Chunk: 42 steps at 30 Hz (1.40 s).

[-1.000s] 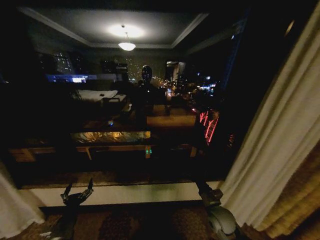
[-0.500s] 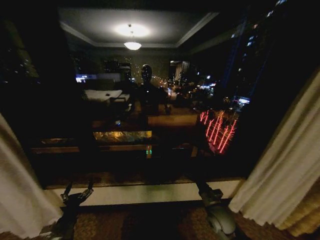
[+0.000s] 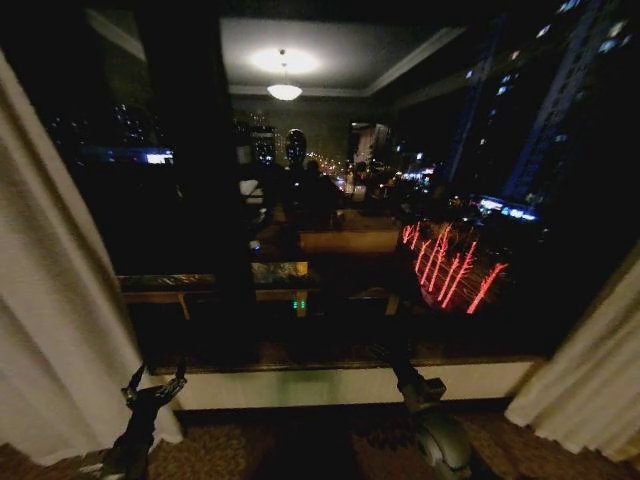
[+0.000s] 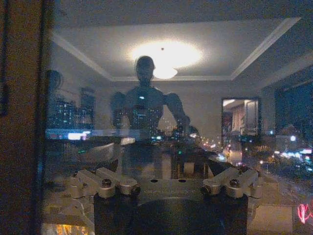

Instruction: Open the curtains by pulling them apart, changing their state from closed to fully open.

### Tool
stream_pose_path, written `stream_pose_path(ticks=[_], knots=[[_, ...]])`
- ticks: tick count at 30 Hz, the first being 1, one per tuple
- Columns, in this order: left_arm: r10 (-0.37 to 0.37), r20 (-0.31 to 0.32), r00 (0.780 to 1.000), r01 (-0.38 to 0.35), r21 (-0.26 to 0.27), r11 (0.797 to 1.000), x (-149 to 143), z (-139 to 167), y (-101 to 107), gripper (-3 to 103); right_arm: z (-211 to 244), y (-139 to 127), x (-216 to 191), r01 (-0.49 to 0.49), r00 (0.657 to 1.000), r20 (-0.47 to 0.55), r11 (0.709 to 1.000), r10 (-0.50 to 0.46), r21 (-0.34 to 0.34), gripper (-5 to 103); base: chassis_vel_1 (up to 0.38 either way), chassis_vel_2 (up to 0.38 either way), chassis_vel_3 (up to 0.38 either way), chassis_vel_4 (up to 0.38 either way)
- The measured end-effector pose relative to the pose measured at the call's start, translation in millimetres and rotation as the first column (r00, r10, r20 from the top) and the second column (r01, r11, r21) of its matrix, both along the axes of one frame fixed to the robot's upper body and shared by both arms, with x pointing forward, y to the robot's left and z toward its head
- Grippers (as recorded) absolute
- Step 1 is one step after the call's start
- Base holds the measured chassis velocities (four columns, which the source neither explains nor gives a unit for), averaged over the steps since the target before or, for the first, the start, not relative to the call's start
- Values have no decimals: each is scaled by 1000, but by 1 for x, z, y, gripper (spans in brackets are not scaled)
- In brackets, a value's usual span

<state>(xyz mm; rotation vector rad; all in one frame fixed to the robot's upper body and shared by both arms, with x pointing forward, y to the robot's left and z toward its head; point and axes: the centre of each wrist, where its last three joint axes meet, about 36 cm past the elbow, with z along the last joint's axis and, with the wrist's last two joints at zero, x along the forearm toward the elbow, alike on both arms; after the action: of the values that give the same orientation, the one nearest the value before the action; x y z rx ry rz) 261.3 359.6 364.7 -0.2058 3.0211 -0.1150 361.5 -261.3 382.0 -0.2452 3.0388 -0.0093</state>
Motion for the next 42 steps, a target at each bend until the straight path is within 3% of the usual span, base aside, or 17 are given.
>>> stream_pose_path(ticks=[25,42], knots=[[0,0,1000,0,0,1000,0,0,0,100,0,0,0,0,1000,0,1000,0,0,100,345,345,-345,-349],[0,0,1000,0,0,1000,0,0,0,100,0,0,0,0,1000,0,1000,0,-1,100,18,13,-31,-27]])
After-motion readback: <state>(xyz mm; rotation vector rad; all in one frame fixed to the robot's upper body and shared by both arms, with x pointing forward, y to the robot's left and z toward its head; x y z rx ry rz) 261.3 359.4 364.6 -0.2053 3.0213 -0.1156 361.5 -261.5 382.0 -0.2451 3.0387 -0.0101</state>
